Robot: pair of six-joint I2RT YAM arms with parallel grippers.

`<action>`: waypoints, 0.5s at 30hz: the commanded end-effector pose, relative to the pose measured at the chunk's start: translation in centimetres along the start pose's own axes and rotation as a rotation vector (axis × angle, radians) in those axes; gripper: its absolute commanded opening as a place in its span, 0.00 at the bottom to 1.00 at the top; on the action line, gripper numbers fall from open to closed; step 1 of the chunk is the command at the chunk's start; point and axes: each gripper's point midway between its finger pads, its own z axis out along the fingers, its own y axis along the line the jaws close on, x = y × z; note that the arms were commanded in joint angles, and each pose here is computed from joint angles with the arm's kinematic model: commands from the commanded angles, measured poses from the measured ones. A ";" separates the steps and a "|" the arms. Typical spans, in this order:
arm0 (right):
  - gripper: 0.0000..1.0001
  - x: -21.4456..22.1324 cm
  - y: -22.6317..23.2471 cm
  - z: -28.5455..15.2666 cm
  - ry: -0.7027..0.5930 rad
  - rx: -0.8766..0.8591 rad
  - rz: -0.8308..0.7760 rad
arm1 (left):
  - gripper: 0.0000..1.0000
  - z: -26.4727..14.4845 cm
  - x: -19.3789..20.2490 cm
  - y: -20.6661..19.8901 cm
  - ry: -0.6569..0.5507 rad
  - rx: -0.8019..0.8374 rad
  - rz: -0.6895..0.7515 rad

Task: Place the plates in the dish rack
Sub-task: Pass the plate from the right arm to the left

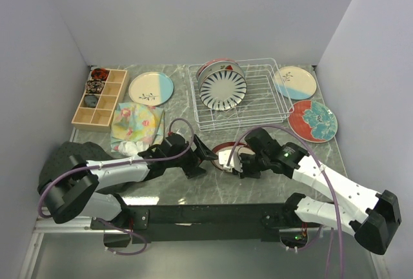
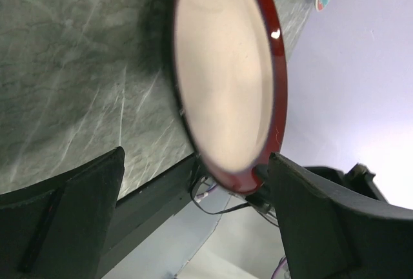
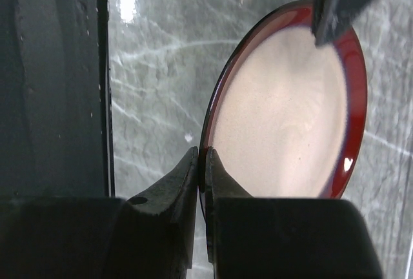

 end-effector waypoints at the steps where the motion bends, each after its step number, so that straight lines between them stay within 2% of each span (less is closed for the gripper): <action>1: 0.00 -4.5 -1.0 -0.2 -0.135 0.033 -0.059 | 0.96 0.2 -0.7 -2.6 -0.041 0.064 -0.006; 15: 0.00 -6.0 -0.3 0.3 -0.180 0.031 -0.076 | 0.95 0.4 -1.3 -2.0 -0.070 0.043 -0.024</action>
